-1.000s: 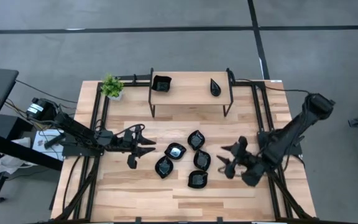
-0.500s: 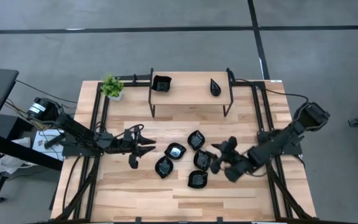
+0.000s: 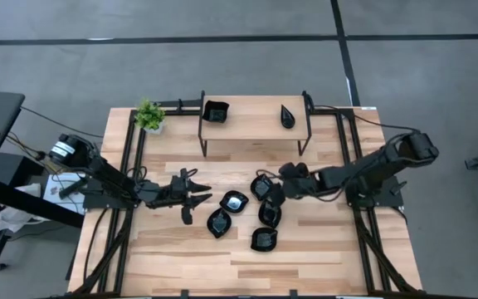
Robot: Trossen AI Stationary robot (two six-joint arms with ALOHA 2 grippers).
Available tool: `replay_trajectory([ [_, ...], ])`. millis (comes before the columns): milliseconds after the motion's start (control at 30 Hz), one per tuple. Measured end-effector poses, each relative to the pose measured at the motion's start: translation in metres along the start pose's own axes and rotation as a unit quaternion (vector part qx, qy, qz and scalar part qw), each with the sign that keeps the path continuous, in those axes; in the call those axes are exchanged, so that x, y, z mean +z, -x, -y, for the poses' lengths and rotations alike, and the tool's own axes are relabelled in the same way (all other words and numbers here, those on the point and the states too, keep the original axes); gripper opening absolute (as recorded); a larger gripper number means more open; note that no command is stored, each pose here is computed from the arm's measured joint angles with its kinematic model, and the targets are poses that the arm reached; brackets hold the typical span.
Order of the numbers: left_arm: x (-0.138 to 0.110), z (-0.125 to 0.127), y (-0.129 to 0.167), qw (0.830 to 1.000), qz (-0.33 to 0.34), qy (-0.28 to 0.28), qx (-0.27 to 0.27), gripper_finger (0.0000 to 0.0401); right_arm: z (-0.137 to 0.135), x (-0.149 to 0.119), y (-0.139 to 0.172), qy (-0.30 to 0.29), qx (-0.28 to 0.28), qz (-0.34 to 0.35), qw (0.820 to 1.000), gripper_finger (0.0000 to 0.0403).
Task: Pick & Place Mini shaped plates
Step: Put the black leaf shaped plate on the shelf
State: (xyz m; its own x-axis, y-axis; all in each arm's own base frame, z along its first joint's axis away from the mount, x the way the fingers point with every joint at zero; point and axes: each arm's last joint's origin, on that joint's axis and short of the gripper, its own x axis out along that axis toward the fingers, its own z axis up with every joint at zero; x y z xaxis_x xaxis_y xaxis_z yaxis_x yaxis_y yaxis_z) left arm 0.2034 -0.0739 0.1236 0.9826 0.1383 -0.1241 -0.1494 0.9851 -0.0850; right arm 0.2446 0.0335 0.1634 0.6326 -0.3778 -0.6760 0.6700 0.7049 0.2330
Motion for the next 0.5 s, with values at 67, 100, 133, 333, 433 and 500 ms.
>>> replay_trajectory([
  [67,0.001,0.0,0.0,1.0,0.002,-0.002,-0.001,0.0117,0.005,0.005,-0.006,-0.008,-0.001,-0.01,1.0,0.0203],
  [100,0.002,0.0,0.0,1.0,0.004,-0.001,-0.001,0.0117,0.007,0.006,-0.009,-0.008,-0.005,-0.016,1.0,0.0203],
  [133,0.002,0.0,0.0,1.0,0.004,0.0,-0.001,0.0117,0.01,0.006,-0.012,-0.004,-0.011,-0.022,1.0,0.0203],
  [333,0.002,0.0,0.0,1.0,0.005,0.002,-0.001,0.0117,0.012,0.005,-0.028,0.002,-0.002,-0.043,0.999,0.0202],
  [433,0.002,0.0,0.0,1.0,0.005,0.002,-0.001,0.0117,0.01,0.002,-0.036,0.006,0.011,-0.055,0.998,0.0198],
  [500,0.002,0.0,0.0,1.0,0.006,0.003,-0.001,0.0117,0.009,0.0,-0.04,0.008,0.015,-0.059,0.998,0.0195],
])
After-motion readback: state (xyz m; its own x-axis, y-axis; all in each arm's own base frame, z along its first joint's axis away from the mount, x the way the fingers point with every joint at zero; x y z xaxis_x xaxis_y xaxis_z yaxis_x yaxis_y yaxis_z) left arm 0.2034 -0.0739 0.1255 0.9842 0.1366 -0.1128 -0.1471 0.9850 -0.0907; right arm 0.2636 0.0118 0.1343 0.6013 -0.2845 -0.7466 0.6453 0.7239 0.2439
